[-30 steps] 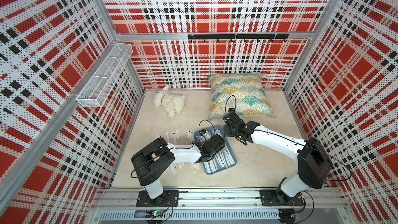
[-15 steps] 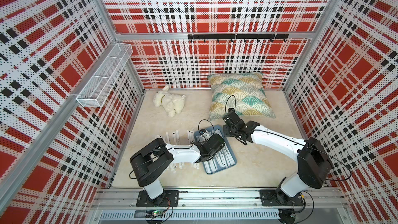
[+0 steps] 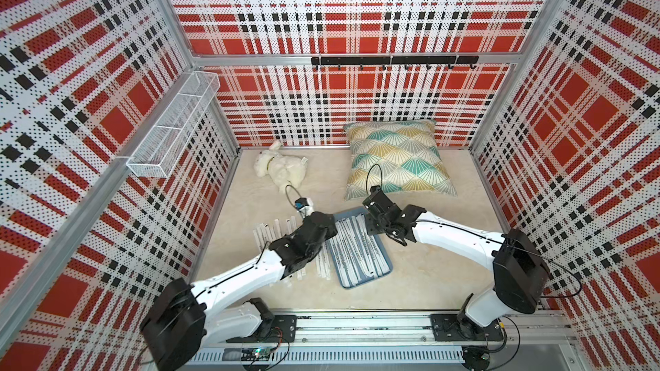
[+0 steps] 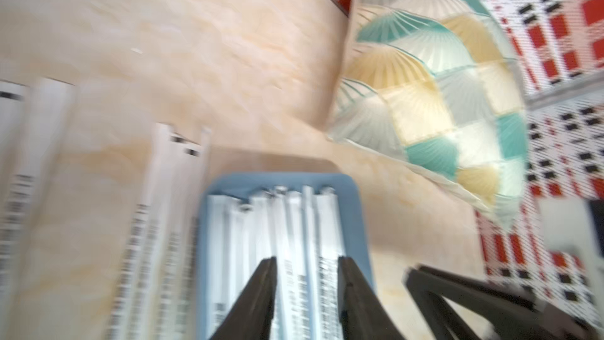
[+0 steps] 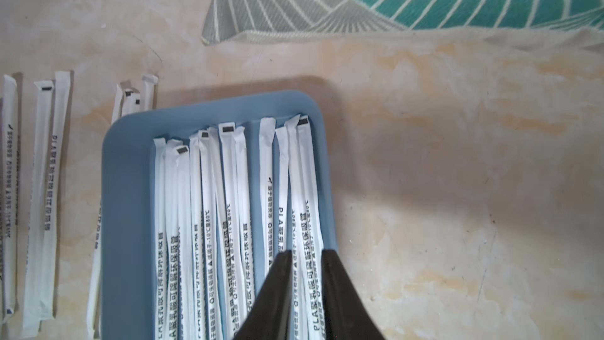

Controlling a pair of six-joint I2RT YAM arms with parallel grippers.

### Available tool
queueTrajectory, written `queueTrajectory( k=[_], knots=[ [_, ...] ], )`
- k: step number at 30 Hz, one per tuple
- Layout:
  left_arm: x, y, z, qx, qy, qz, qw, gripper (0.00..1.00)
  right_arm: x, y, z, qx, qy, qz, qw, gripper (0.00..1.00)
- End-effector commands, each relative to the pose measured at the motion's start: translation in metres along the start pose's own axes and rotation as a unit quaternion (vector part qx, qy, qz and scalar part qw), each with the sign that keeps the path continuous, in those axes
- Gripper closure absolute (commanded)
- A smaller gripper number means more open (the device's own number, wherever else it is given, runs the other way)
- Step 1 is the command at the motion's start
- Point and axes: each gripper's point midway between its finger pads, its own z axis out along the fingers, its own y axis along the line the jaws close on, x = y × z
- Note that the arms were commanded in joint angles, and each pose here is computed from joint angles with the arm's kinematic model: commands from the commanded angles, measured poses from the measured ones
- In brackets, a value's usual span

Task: Put the straws into the storage box
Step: Adjust the storage box at the center of the board.

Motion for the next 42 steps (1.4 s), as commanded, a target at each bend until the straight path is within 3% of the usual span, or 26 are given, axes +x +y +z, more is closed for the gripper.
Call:
queueTrajectory(
  k=[1,7,18,26,35,42],
  knots=[
    [0.017,0.052,0.009,-0.032,0.056,0.072,0.995,0.62,0.015,-0.014,-0.005,0.005,0.024,-0.017,1.000,0.73],
    [0.024,0.079,0.029,-0.074,0.099,0.119,0.985,0.62,0.038,-0.019,-0.001,-0.018,0.084,-0.044,0.995,0.58],
    [0.031,0.094,0.051,-0.124,0.124,0.140,0.975,0.66,0.039,-0.010,0.021,-0.067,0.103,-0.022,0.992,0.57],
    [0.040,0.097,0.056,-0.144,0.136,0.153,0.968,0.70,0.042,-0.022,0.035,-0.058,0.111,0.001,0.992,0.59],
    [0.052,0.100,0.055,-0.166,0.150,0.167,0.960,0.74,0.057,-0.047,0.029,-0.034,0.125,0.025,0.991,0.60],
    [0.054,0.091,0.055,-0.166,0.151,0.175,0.959,0.70,0.056,-0.049,0.022,-0.037,0.119,0.038,0.991,0.60]
  ],
)
